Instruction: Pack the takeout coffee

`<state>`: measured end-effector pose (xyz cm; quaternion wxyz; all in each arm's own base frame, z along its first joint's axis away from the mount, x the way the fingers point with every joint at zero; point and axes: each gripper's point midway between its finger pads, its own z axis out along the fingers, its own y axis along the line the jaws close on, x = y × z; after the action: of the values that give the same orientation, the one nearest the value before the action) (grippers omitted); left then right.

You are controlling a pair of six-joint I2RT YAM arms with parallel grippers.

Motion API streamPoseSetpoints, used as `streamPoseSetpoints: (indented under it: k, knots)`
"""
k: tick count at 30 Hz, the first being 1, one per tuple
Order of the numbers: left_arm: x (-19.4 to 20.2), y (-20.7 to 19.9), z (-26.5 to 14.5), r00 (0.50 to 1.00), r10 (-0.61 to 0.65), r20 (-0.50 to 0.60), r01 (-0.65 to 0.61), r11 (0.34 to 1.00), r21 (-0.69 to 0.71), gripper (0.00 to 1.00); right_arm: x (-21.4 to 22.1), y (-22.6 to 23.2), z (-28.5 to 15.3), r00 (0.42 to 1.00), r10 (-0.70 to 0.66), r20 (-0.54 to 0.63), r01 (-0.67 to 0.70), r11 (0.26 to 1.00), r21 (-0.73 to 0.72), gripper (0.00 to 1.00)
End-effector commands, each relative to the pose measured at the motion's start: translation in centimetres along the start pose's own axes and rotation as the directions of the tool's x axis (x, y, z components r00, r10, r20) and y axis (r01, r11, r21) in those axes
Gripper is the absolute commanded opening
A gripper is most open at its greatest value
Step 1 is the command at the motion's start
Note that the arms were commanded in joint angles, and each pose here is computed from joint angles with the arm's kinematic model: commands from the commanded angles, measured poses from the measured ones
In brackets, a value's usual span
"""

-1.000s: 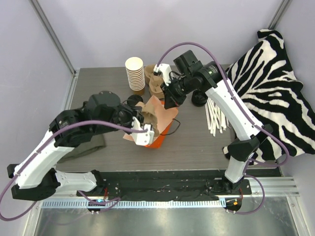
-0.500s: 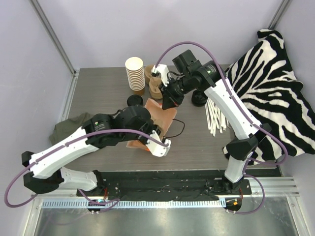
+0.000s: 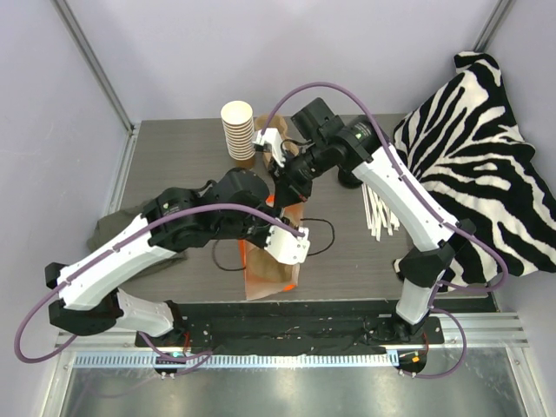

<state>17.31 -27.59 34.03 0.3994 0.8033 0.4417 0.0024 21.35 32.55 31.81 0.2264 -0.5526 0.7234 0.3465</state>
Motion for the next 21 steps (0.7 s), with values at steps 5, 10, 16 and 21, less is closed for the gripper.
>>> streamPoseSetpoints:
  k: [5,10,16,21]
  knots:
    - [2.5,-0.8,1.1,0.991,-0.082,-0.11,0.08,0.997,-0.022,0.0,2.2,1.7,-0.2,0.993,0.093,-0.067,-0.092,0.996,0.009,0.01]
    - [4.6,-1.4,2.1,0.978,-0.096,-0.185,0.083,0.994,-0.076,0.0,2.4,1.3,0.3,0.991,0.109,-0.081,-0.108,0.994,0.016,0.01]
    - [5.0,-0.9,3.8,0.973,-0.133,-0.189,0.12,0.99,-0.079,0.0,2.1,-0.2,0.7,0.991,0.111,-0.078,-0.108,0.993,0.037,0.01]
    - [6.7,-0.6,5.2,0.968,-0.174,-0.18,0.168,0.985,-0.046,0.0,1.8,-1.5,0.0,0.993,0.106,-0.053,-0.104,0.994,0.037,0.01]
